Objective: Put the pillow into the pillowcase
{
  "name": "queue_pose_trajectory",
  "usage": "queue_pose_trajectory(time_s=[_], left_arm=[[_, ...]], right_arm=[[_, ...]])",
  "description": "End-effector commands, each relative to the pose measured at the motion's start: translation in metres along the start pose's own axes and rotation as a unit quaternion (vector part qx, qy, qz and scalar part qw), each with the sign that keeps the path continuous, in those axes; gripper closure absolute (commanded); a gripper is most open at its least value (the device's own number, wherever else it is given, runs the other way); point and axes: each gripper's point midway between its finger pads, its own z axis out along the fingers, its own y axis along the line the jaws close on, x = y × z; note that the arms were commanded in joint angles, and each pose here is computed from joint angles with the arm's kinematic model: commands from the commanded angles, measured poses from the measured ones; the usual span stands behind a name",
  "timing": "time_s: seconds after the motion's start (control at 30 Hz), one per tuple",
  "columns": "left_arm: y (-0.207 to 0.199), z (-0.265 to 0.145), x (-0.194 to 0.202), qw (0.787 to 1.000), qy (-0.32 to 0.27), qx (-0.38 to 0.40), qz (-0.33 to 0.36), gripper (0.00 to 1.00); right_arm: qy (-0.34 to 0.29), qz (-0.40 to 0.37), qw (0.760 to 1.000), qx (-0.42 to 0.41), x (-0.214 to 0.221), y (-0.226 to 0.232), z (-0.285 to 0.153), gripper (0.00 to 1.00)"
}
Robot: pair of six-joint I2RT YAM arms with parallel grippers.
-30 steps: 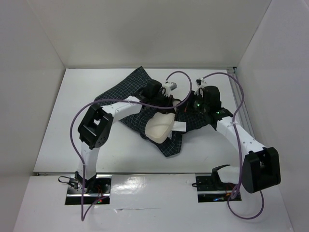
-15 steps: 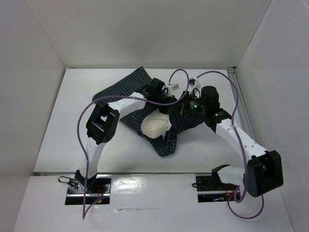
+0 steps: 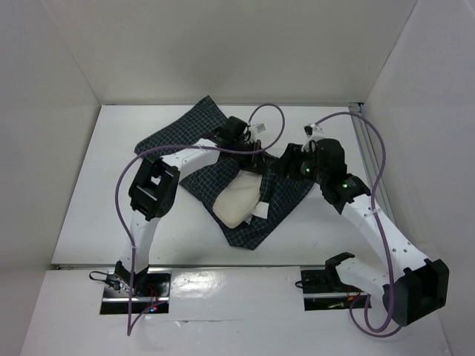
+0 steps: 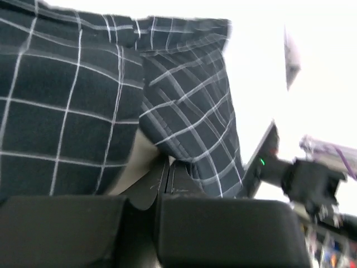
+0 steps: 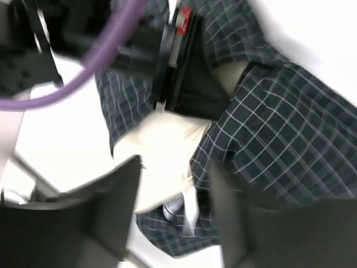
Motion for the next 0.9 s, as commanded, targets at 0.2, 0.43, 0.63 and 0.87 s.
queue_pose_trajectory(time_s=[0.2, 0.43, 0.63, 0.87], left_arm=[[0.017, -0.034, -0.053, 0.992, -0.048, -0.115, 0.004, 0.84], [0.002, -0.095, -0.042, 0.979, -0.064, -0.186, 0.062, 0.23], [0.003, -0.132, -0.034, 0.962, -0.052, -0.245, 0.112, 0.50], [0.010, -0.150, 0.044, 0.925, 0.012, -0.333, 0.184, 0.33]], right_arm=[[-0.121, -0.007, 0.987, 0.107, -0.076, -0.012, -0.027, 0.32], [-0.093, 0.019, 0.985, 0.145, -0.045, -0.033, -0.034, 0.79], [-0.021, 0.062, 0.990, 0.128, 0.001, -0.038, -0.016, 0.61], [0.028, 0.114, 0.988, 0.102, 0.041, -0.042, 0.004, 0.56]])
